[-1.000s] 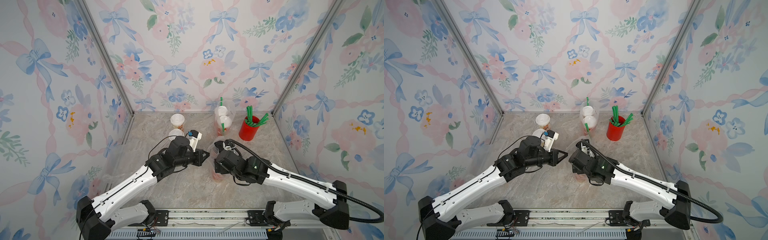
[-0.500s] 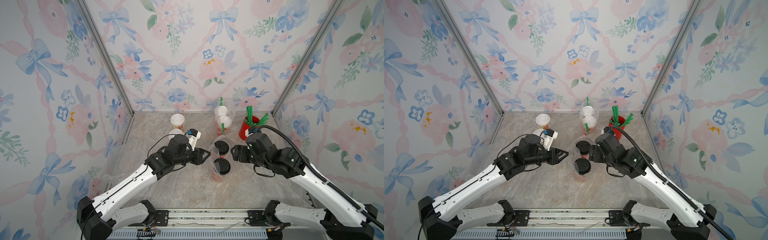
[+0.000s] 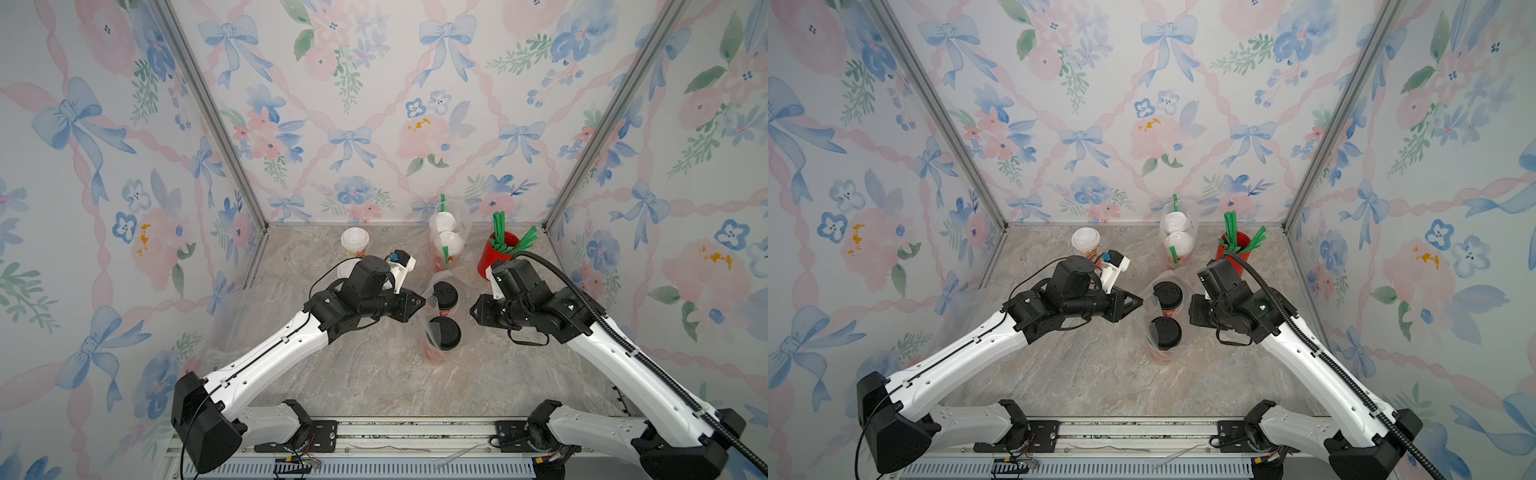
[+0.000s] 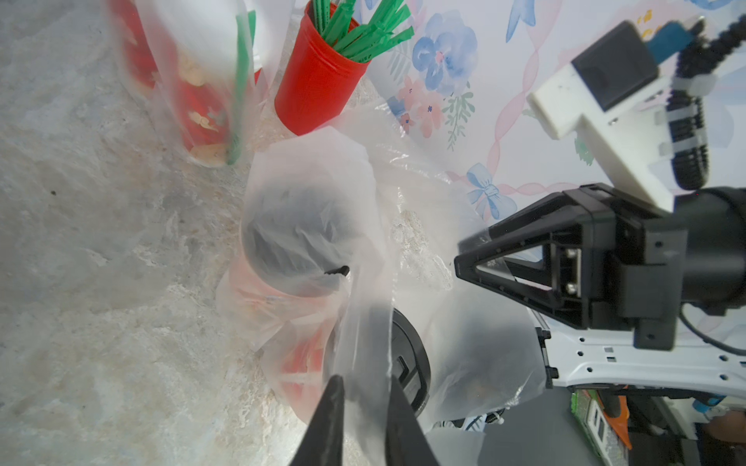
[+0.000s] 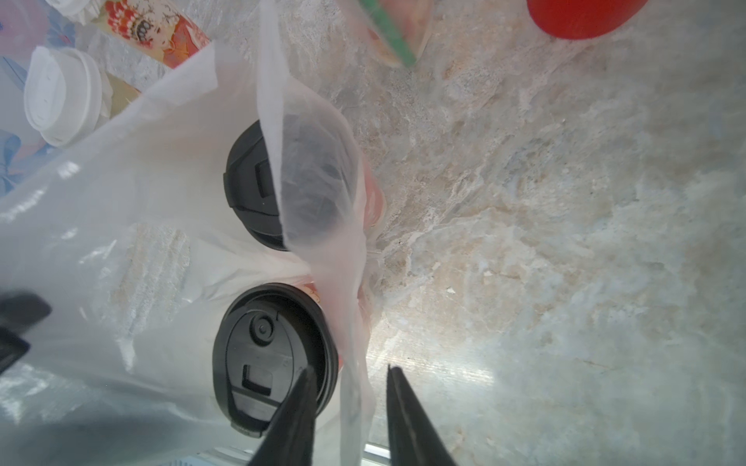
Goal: Pack milk tea into plastic carrier bags
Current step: Place the milk tea cup in the plastic carrier bag, then adjust the plastic carrier bag at the center of the board.
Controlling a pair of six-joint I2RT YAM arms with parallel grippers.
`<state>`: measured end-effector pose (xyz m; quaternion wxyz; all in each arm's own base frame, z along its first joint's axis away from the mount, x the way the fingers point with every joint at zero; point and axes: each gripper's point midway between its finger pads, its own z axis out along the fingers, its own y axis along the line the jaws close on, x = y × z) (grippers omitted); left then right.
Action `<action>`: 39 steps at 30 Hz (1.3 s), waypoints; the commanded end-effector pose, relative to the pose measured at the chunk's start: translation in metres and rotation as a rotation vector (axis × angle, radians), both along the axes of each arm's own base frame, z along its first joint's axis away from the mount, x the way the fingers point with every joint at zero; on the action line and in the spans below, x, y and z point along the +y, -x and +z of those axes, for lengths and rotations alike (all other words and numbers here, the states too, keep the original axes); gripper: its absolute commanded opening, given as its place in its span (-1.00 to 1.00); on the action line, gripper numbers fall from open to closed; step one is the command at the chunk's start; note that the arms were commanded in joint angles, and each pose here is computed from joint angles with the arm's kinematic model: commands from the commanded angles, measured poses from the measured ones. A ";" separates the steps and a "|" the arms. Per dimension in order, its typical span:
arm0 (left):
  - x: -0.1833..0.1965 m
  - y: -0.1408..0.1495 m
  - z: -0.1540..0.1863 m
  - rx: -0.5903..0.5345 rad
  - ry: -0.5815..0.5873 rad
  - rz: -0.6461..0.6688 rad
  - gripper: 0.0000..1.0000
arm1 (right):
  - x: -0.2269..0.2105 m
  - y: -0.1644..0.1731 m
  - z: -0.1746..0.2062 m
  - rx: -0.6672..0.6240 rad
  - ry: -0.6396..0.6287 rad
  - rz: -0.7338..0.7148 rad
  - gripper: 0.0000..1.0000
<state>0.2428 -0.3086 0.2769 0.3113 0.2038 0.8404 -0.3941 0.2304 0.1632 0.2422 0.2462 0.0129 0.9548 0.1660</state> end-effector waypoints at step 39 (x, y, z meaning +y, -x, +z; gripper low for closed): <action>0.005 -0.026 0.009 -0.115 -0.113 -0.054 0.23 | -0.011 -0.025 0.050 -0.092 -0.028 -0.003 0.18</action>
